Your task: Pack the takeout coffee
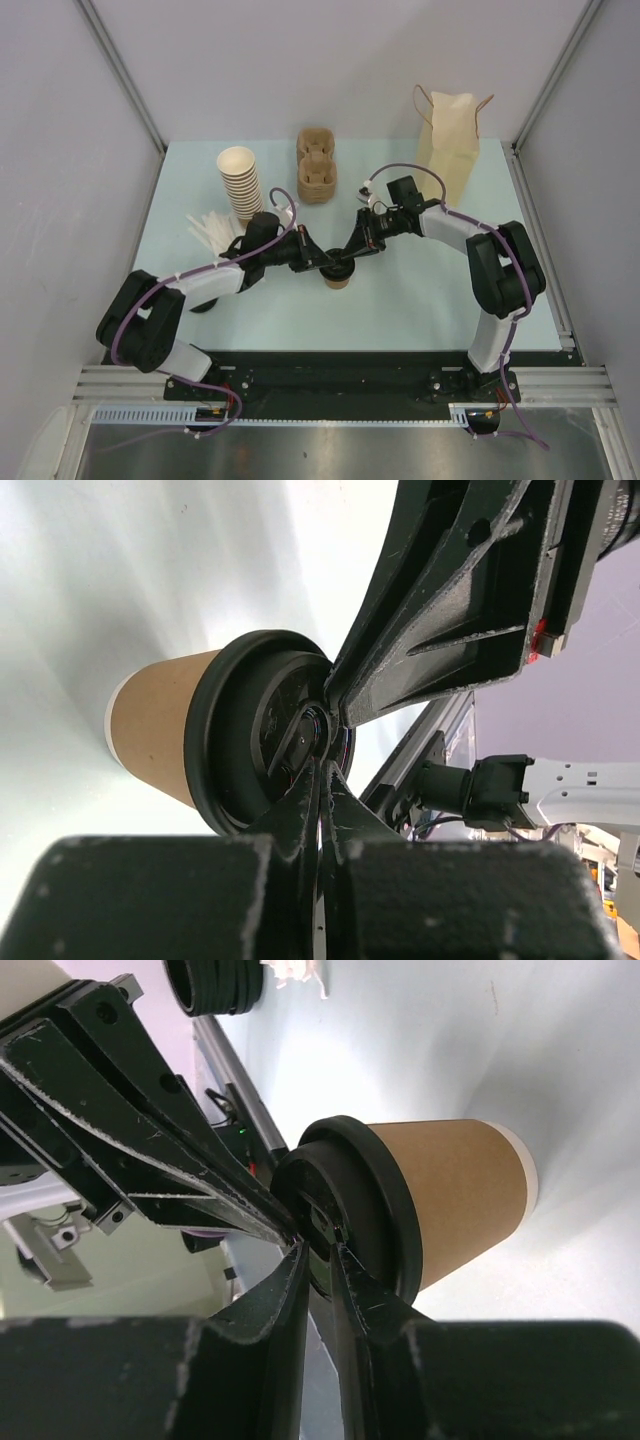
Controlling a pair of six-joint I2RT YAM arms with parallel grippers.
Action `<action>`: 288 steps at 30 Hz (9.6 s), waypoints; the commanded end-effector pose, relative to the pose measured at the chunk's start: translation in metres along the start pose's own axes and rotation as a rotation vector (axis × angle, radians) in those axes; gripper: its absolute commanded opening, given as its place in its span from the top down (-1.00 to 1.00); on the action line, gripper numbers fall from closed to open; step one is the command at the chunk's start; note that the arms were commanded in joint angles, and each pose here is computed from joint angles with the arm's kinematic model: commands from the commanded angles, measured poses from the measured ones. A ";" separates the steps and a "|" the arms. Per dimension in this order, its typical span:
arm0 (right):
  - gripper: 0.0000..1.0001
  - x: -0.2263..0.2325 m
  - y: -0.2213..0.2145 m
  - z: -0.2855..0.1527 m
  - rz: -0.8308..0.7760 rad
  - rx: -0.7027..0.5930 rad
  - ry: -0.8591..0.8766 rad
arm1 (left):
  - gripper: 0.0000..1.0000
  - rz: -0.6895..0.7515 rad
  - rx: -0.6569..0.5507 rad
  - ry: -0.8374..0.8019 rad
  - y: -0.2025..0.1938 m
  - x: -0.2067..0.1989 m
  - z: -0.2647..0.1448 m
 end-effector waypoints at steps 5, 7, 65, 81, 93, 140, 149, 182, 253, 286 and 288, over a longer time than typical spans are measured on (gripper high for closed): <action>0.64 -0.068 -0.026 0.017 0.088 0.047 -0.170 | 1.00 -0.015 0.009 0.162 -0.005 0.033 0.003; 0.64 -0.074 -0.031 0.018 0.086 0.054 -0.191 | 1.00 -0.016 0.008 0.170 -0.005 0.034 0.003; 0.60 -0.014 -0.031 -0.008 0.053 -0.007 -0.107 | 1.00 0.060 0.072 0.043 -0.007 -0.002 0.022; 0.80 -0.067 -0.048 0.013 0.104 0.080 -0.268 | 1.00 -0.019 0.082 0.154 -0.011 0.029 0.019; 0.57 -0.019 -0.031 -0.002 -0.012 0.006 -0.108 | 1.00 0.030 0.067 0.013 0.002 0.000 0.018; 0.46 0.002 -0.019 0.031 -0.013 -0.007 0.001 | 0.57 0.086 -0.031 0.116 0.014 0.026 -0.024; 0.45 0.005 -0.018 0.031 -0.033 -0.010 0.014 | 0.51 0.069 -0.001 0.147 0.007 0.037 -0.023; -0.99 0.080 -0.021 0.018 -0.907 0.099 -0.551 | -0.75 0.352 -0.315 0.012 0.046 -0.056 -0.135; -0.46 0.057 -0.013 0.027 -0.821 0.151 -0.478 | -0.75 0.312 -0.388 -0.051 0.061 -0.064 -0.147; -0.34 0.068 0.085 0.129 -0.820 0.117 -0.448 | -0.73 0.280 -0.495 0.040 0.082 -0.046 -0.187; -0.39 0.066 0.082 0.132 -0.817 0.128 -0.446 | -0.74 0.279 -0.495 0.039 0.083 -0.046 -0.187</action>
Point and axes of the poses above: each gripper's point midway between its finger pads, its own z axis out along the fingers, its own x axis along the line the jaws close on, y = z × x, the point moved 8 cm from there along -z, back along the fingers, and after that the axes turned 4 degrees about -z, right-handed, at the moved point
